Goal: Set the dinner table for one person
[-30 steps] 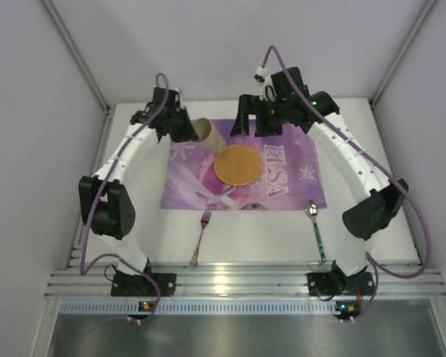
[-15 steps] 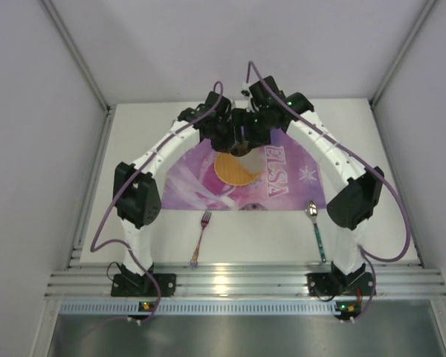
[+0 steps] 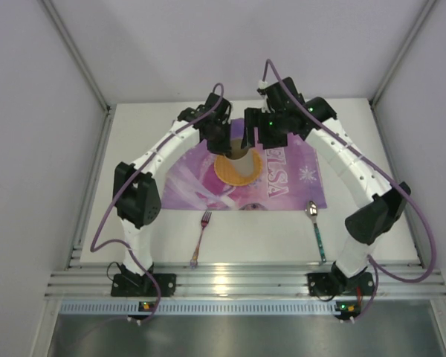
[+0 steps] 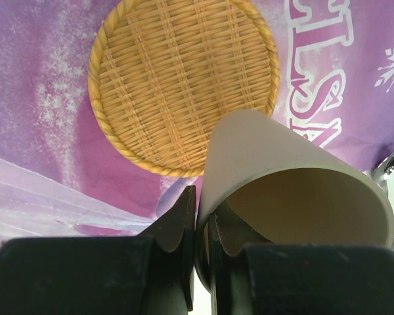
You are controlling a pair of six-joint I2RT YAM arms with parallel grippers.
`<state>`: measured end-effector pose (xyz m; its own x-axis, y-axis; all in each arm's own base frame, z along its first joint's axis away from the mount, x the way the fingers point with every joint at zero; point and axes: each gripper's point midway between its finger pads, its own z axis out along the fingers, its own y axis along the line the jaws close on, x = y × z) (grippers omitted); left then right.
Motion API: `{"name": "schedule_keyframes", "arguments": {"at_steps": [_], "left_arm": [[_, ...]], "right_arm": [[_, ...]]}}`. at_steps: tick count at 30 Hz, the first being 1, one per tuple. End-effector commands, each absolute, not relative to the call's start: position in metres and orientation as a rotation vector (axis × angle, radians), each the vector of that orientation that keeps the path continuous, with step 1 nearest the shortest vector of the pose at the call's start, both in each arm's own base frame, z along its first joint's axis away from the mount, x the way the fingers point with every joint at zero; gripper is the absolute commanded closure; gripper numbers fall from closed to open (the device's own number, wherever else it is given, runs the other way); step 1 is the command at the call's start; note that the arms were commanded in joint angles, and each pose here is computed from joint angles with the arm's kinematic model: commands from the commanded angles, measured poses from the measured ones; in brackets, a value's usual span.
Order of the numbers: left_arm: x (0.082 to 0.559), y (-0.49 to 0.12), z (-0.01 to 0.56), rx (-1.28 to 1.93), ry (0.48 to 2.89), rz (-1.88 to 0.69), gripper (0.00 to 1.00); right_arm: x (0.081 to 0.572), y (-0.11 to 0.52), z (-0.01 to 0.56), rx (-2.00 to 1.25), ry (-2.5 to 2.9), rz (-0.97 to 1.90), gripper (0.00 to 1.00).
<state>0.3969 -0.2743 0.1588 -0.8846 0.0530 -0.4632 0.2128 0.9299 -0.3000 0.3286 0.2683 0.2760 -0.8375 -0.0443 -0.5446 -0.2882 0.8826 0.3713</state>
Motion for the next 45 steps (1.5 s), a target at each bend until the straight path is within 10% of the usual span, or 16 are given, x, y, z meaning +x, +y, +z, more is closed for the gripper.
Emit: {"name": "schedule_keyframes", "arguments": {"at_steps": [1,12,18,21,23,24,35,45], "left_arm": [[0.391,-0.279,0.206,0.214,2.537,-0.531,1.00],[0.363,-0.305,0.228,0.282,2.520,-0.576,1.00],[0.356,-0.304,0.234,0.298,2.506,-0.558,1.00],[0.356,-0.302,0.238,0.289,2.496,-0.548,0.96],[0.361,-0.298,0.243,0.257,2.475,-0.515,0.46],[0.362,-0.295,0.250,0.248,2.454,-0.510,0.03],[0.371,-0.245,0.331,0.072,2.243,-0.498,0.01],[0.282,-0.210,0.213,0.115,2.508,-0.494,0.04]], "right_arm": [[0.342,0.263,0.264,-0.198,2.492,0.540,0.26],[0.359,0.263,0.231,-0.154,2.507,0.457,0.35],[0.365,0.254,0.224,-0.126,2.511,0.378,0.97],[0.364,0.248,0.223,-0.110,2.511,0.353,1.00],[0.364,0.244,0.226,-0.111,2.503,0.333,1.00],[0.365,0.240,0.226,-0.105,2.497,0.305,1.00],[0.411,0.153,0.219,0.178,2.474,0.108,1.00],[0.497,0.113,0.178,0.374,2.472,0.005,1.00]]}}
